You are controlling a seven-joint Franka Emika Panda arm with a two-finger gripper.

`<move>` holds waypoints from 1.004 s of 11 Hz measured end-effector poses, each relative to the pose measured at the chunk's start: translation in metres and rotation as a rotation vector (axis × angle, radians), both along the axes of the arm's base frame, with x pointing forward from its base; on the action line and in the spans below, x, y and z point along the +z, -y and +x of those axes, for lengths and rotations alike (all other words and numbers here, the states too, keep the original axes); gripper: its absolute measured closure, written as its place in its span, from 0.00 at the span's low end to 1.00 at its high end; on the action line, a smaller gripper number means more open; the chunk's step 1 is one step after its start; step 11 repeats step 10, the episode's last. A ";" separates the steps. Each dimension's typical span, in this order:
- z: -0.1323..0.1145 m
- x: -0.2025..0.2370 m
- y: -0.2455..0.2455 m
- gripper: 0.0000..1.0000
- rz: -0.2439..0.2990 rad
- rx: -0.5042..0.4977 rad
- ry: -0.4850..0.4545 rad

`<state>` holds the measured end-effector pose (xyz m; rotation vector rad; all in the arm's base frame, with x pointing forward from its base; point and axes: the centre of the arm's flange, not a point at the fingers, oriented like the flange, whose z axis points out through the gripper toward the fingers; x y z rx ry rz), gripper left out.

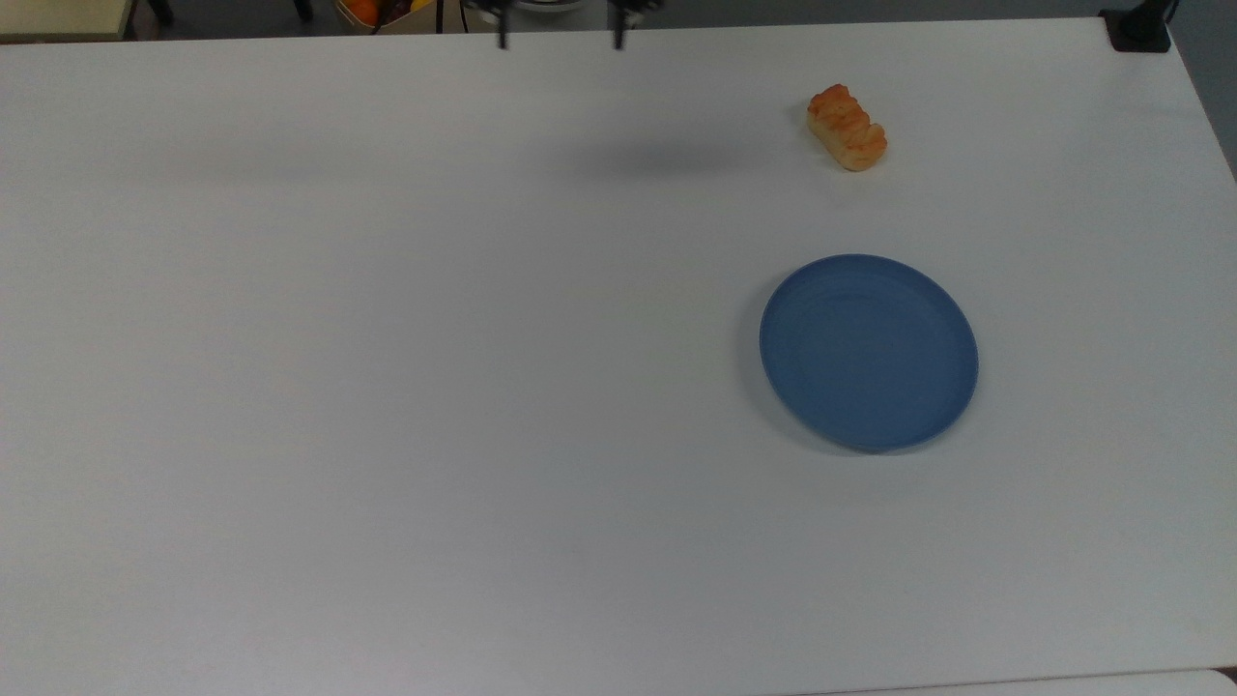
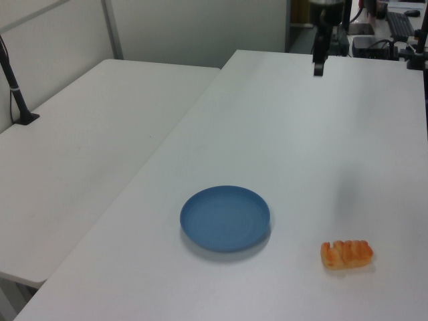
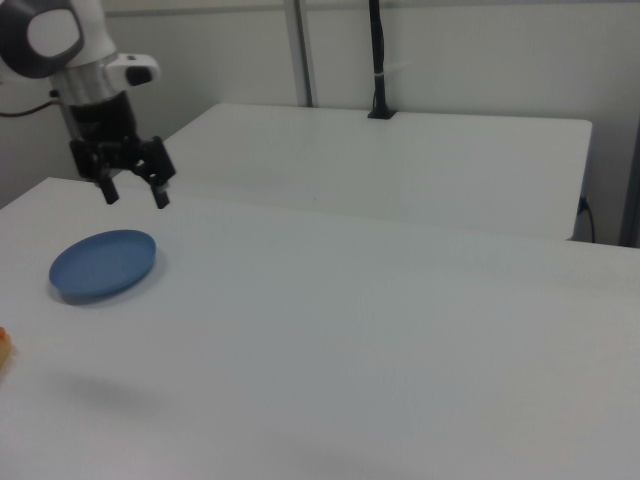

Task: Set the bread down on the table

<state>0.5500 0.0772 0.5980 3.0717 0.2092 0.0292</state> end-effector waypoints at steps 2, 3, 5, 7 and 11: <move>-0.013 0.021 0.064 0.00 0.032 -0.041 -0.008; -0.018 0.027 0.081 0.00 0.036 -0.063 -0.011; -0.021 0.027 0.090 0.00 0.037 -0.080 -0.022; -0.021 0.023 0.089 0.00 0.036 -0.079 -0.029; -0.019 0.021 0.087 0.00 0.030 -0.074 -0.035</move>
